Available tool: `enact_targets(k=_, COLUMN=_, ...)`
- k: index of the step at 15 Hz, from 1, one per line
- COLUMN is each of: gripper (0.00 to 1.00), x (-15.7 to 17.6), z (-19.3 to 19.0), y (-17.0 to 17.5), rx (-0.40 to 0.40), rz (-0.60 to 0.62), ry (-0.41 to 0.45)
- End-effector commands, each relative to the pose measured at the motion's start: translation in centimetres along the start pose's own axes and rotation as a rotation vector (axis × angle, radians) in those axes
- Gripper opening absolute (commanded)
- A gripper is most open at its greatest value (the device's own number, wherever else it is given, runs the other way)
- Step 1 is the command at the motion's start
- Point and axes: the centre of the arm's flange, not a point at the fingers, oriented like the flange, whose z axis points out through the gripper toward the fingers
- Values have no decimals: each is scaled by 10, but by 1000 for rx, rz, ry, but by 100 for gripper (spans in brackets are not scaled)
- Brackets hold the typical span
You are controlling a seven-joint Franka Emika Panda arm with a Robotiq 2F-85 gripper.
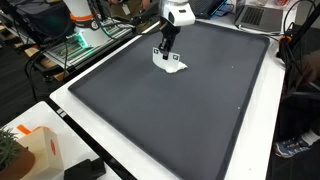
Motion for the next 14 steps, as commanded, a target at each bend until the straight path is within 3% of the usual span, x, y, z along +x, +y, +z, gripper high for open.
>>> enact_targets(k=1, gripper=1, x=29, z=14, y=3, rx=44, rz=60, ry=-97)
enact_targets(k=7, gripper=1, x=81, z=4, y=28, rx=89, rz=219, ry=-239)
enact_targets(k=9, gripper=1, x=70, z=-21, y=43, rx=164, rz=217, ry=-237)
enact_targets(k=14, gripper=1, x=22, z=-89, y=85, rx=275, rz=158, ry=-119)
